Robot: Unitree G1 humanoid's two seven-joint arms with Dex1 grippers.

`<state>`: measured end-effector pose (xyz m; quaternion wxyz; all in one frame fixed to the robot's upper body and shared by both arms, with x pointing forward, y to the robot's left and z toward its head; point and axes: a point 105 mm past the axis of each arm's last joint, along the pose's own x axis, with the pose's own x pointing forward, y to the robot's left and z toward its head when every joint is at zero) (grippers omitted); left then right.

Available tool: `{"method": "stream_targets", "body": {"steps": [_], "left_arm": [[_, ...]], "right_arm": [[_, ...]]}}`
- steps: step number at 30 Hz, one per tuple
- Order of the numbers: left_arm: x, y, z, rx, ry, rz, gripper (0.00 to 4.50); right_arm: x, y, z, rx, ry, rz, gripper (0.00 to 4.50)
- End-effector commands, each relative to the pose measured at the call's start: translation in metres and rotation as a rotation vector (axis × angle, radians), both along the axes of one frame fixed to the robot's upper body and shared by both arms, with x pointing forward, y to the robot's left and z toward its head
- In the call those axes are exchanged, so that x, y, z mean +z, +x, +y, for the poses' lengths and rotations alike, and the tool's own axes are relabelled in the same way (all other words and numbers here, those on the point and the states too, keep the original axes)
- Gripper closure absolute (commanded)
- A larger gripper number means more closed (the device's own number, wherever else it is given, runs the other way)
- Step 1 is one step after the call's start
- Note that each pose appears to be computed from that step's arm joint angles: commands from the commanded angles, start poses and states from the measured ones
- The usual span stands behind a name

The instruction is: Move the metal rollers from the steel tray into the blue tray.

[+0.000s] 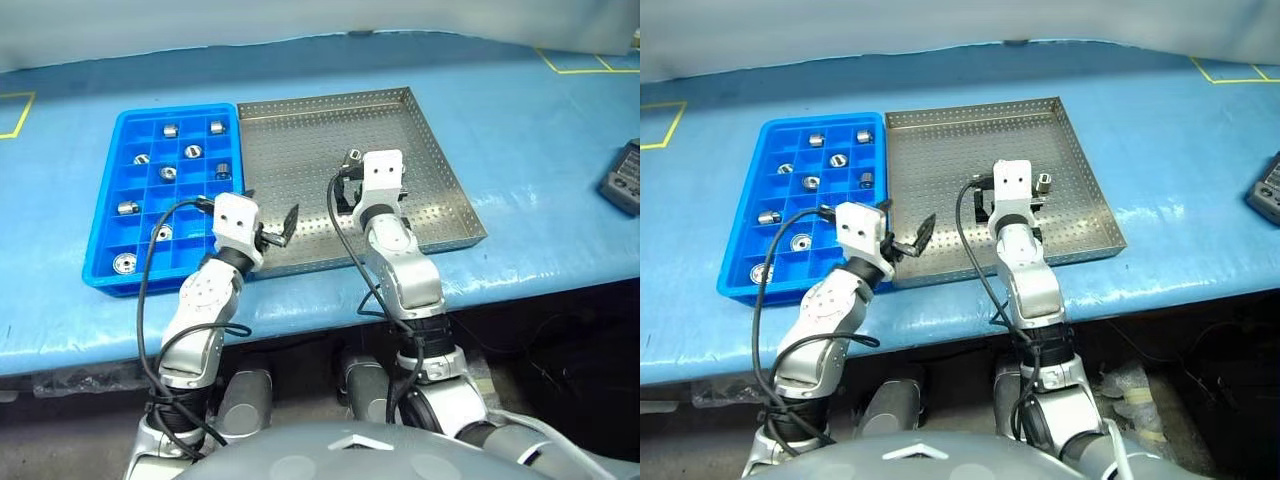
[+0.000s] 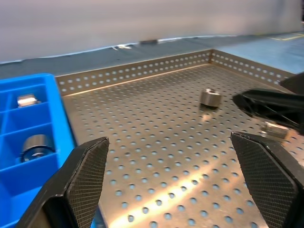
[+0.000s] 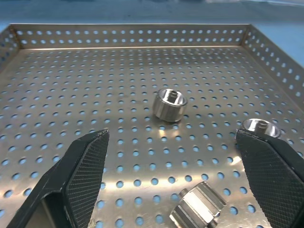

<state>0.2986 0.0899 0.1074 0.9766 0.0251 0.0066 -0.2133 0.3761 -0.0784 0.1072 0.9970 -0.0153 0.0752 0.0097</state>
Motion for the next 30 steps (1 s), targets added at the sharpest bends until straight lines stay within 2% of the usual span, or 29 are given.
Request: {"method": "stream_targets", "body": {"steps": [1, 8, 19, 20, 23, 26, 30], "left_arm": [[0.016, -0.011, -0.011, -0.077, -0.01, -0.06, 0.02], [0.009, -0.033, -0.028, -0.254, 0.019, -0.021, 0.02], [0.006, -0.037, -0.032, -0.281, 0.027, -0.001, 0.02], [0.006, -0.036, -0.033, -0.28, 0.026, -0.001, 0.0], [0.006, -0.036, -0.033, -0.278, 0.024, -0.001, 0.0], [0.005, -0.036, -0.033, -0.273, 0.023, 0.0, 0.0], [0.007, -0.036, -0.031, -0.251, 0.011, -0.008, 0.0]], "right_arm": [[0.01, 0.005, -0.001, -0.047, 0.003, -0.04, 0.0], [-0.014, 0.002, -0.006, -0.103, 0.001, 0.052, 0.0], [-0.045, 0.0, -0.018, -0.18, 0.018, 0.153, 0.0], [-0.047, 0.0, -0.018, -0.186, 0.025, 0.158, 0.42], [-0.049, 0.0, -0.018, -0.185, 0.049, 0.165, 1.26], [-0.048, 0.0, -0.015, -0.166, 0.054, 0.161, 2.29], [-0.039, 0.0, -0.01, -0.139, 0.044, 0.135, 3.59]]}}
